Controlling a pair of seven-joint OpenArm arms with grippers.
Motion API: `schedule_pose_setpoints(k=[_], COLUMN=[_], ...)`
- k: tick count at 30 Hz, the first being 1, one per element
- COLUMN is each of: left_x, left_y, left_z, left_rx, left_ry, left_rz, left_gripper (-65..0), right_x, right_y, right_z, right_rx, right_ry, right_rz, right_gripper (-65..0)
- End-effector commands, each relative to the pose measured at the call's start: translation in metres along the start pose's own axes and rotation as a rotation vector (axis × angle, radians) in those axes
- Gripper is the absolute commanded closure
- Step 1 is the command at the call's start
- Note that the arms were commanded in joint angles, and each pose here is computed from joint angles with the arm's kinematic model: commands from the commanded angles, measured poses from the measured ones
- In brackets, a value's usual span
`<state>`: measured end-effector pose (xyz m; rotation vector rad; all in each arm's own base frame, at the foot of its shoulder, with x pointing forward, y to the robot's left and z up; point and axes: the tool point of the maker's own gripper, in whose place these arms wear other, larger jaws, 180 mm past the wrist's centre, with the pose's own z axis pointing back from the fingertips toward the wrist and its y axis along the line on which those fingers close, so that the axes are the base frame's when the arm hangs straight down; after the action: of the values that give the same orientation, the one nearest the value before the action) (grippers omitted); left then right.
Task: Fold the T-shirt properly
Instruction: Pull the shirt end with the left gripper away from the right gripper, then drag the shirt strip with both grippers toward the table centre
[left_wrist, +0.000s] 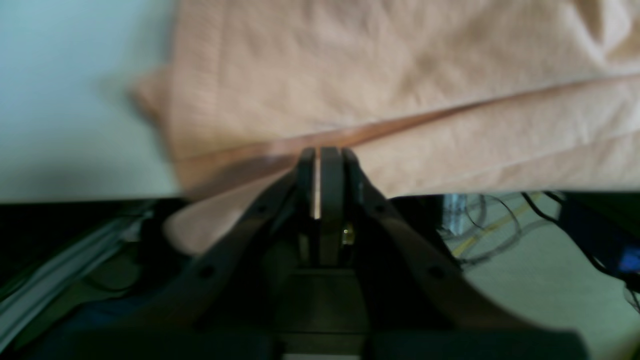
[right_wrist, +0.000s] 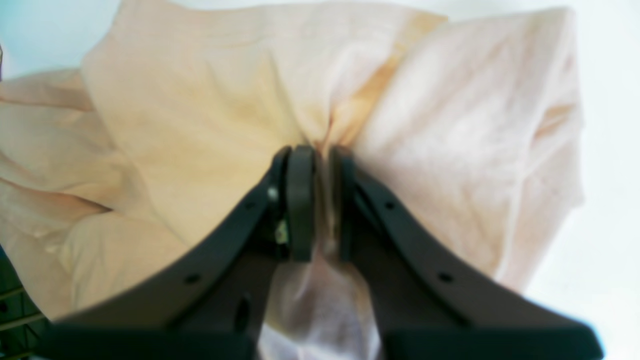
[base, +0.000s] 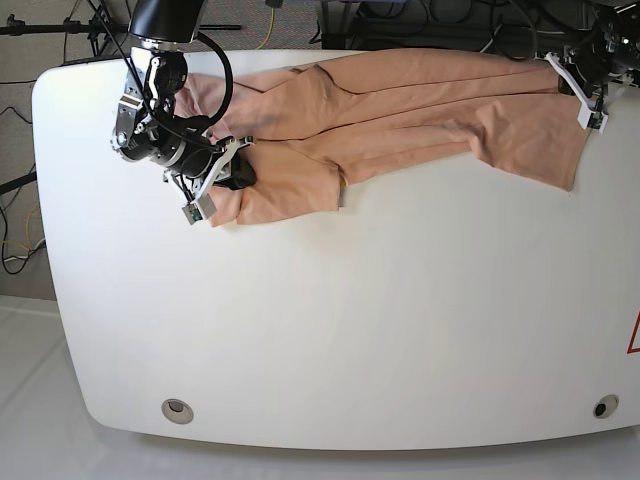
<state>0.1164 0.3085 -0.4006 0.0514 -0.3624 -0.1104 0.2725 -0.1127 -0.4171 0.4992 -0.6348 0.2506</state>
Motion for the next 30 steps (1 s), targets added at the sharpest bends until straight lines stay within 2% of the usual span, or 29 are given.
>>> schedule_pose_setpoints(k=[1, 7, 12, 20, 25, 30], left_x=[0.006, 0.002, 0.007, 0.022, 0.031, 0.042], left_y=[0.000, -0.005, -0.007, -0.012, -0.016, -0.020], left_z=[-0.006, -0.032, -0.051, -0.067, -0.076, -0.085], left_rx=[-0.014, -0.062, -0.057, -0.045, -0.064, -0.084], left_ry=[-0.012, 0.020, 0.006, 0.001, -0.004, -0.009], left_rz=[0.003, 0.040, 0.023, -0.036, -0.031, -0.024], left_gripper=[0.0, 0.0, 0.0, 0.0, 0.0, 0.0], right_x=[0.011, 0.011, 0.006, 0.006, 0.009, 0.020], right_y=[-0.001, -0.002, -0.002, -0.003, -0.004, -0.005], right_z=[0.003, 0.004, 0.004, 0.004, 0.004, 0.004], right_rx=[0.000, -0.002, -0.003, -0.005, -0.007, -0.010], right_ry=[-0.034, -0.034, -0.027, -0.027, -0.034, -0.085], right_rz=[0.014, 0.012, 0.006, 0.005, 0.006, -0.001], right_gripper=[-5.3, -5.3, -5.3, -5.3, -5.3, -5.3])
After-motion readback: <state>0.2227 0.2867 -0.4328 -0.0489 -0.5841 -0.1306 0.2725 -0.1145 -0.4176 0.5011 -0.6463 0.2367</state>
